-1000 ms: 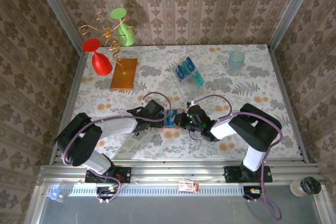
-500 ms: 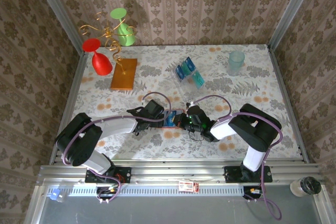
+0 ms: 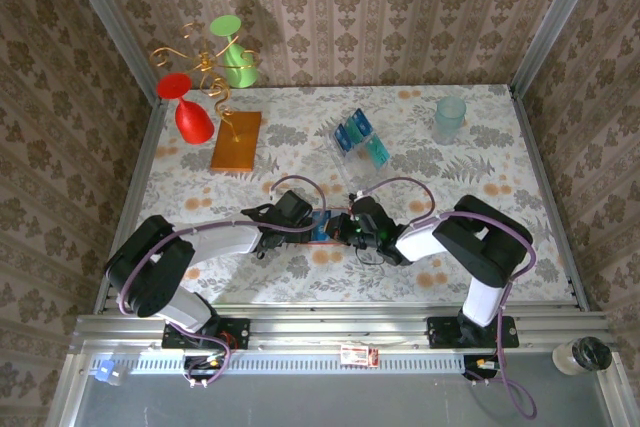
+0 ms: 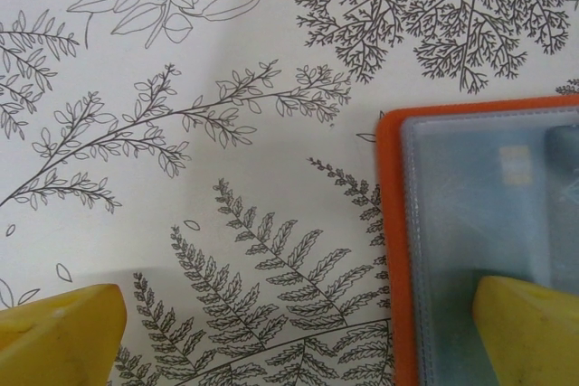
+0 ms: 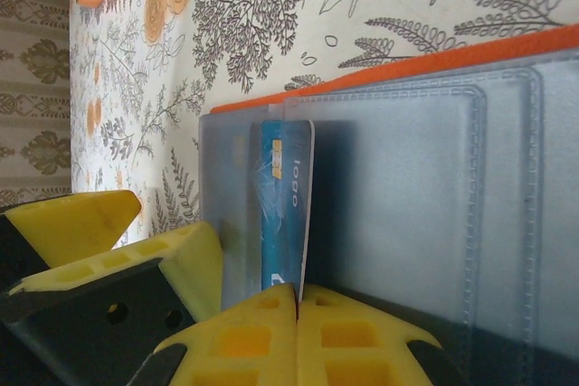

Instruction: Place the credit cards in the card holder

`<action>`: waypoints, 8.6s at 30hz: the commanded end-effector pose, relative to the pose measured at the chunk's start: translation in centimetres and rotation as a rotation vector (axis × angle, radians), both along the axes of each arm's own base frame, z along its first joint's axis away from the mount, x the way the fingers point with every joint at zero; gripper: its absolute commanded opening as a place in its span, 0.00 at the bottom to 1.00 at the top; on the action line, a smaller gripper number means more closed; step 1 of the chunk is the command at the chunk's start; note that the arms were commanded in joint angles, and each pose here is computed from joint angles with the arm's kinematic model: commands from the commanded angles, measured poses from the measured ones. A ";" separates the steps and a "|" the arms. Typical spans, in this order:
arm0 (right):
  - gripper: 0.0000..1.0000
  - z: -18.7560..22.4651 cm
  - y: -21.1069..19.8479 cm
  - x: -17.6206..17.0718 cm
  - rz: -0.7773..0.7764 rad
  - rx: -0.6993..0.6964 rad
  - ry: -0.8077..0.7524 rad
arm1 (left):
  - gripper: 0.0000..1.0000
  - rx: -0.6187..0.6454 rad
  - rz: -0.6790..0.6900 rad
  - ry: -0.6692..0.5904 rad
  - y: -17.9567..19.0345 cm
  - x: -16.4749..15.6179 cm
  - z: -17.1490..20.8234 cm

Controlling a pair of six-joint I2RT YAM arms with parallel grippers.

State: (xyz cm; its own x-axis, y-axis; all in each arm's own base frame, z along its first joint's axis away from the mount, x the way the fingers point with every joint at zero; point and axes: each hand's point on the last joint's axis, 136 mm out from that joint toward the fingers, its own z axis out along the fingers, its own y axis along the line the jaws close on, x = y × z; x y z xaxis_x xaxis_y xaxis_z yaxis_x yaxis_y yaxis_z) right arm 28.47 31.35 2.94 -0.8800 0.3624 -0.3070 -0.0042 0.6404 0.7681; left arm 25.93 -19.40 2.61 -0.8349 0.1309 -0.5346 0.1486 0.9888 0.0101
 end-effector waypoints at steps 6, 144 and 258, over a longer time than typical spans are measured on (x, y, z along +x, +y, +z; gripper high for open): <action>0.43 -2.6 -2.1 -1.4 0.068 -0.145 0.107 | 1.00 0.052 0.005 0.032 1.4 -1.2 -0.8; 0.04 -0.1 0.8 1.4 0.339 -0.491 0.066 | 1.00 0.061 0.052 0.113 4.2 0.3 -3.1; 0.03 -0.6 -7.1 2.6 0.215 -0.565 0.062 | 1.00 -0.454 0.004 0.013 -2.4 3.5 3.8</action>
